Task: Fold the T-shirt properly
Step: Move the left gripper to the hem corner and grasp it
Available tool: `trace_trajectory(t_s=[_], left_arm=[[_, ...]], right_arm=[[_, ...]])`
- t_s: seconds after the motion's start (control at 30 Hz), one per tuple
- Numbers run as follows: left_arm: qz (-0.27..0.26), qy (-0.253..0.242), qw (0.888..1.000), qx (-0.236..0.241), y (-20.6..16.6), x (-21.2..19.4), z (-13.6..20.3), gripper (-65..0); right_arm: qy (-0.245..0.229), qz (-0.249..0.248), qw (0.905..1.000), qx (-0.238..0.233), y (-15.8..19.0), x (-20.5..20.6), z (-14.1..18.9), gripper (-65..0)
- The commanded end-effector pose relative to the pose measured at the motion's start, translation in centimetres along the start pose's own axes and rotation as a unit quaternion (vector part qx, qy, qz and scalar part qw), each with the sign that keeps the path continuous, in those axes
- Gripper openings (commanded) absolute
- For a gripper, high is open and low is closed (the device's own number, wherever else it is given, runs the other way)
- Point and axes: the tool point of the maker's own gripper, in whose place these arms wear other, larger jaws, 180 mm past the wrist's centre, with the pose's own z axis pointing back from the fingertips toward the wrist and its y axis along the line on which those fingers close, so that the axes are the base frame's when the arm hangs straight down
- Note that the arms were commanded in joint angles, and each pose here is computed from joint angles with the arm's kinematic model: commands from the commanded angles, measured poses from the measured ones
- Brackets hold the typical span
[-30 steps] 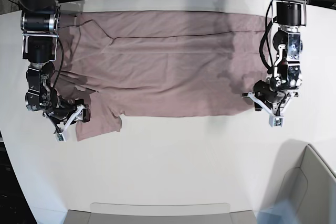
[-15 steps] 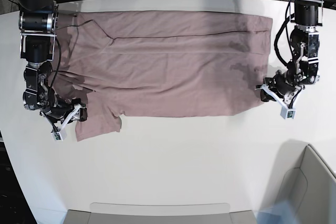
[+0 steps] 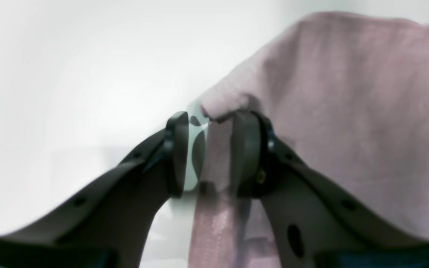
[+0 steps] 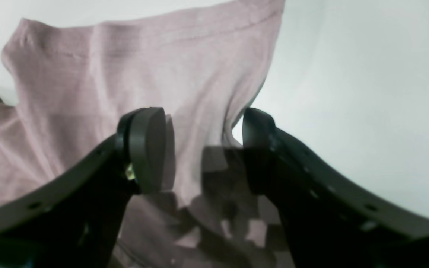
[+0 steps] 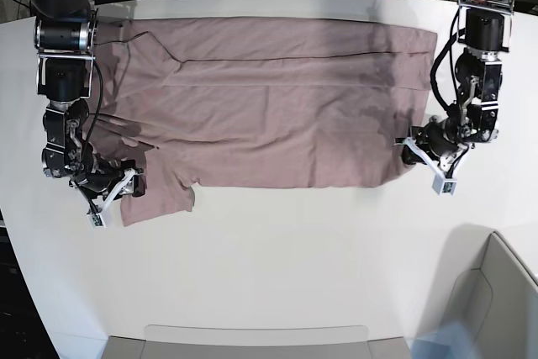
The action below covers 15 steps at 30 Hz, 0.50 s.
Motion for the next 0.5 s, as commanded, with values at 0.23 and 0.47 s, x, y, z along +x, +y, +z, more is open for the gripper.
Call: trace_trajectory(t_s=[0.23, 0.47], left_arm=[[0.000, -0.031, 0.999, -0.011, -1.1, 1.9, -0.1, -47.2], [0.008, -0.059, 0.998, -0.011, -1.1, 2.3, -0.2, -65.0]], right_arm=[[0.039, 0.062, 0.9973, 0.010, 1.7, -0.7, -0.8, -39.6], [0.022, 0.101, 0.9944, 0.022, 3.3, 0.2, -1.4, -65.0]])
